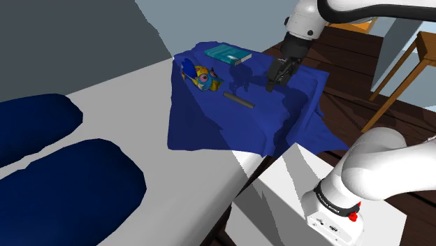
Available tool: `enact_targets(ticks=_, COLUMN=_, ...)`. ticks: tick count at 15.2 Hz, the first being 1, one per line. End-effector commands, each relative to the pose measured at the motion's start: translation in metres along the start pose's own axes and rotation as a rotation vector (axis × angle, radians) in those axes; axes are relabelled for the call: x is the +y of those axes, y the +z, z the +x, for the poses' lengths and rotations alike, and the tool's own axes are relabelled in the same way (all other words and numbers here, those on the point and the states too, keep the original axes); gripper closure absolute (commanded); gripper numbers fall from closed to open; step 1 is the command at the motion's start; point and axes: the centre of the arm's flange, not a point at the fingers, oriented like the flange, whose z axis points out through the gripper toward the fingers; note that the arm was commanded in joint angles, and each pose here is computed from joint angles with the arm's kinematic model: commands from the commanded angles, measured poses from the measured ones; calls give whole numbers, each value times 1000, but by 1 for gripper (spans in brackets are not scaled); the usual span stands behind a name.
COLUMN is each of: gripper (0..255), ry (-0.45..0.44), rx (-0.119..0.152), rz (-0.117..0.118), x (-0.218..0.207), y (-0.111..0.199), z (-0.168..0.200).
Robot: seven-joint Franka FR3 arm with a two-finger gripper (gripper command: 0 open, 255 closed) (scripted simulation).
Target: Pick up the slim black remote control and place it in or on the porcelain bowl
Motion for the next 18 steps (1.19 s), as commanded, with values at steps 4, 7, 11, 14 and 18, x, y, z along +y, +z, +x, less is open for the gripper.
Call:
enact_targets(ticks=4, gripper=0, ry=-8, rx=-10, rz=-5, x=21, y=22, z=26)
enact_targets(ticks=7, gripper=0, ry=-15, rx=-20, rz=-11, x=41, y=44, z=53)
enact_targets(ticks=11, gripper=0, ry=-25, rx=-34, rz=-18, x=68, y=75, z=88)
enact_targets(ticks=14, gripper=0, ry=-33, rx=-44, rz=-23, x=88, y=97, z=114)
enact_targets(ticks=18, gripper=0, ry=-43, rx=-58, rz=-31, x=115, y=128, z=149)
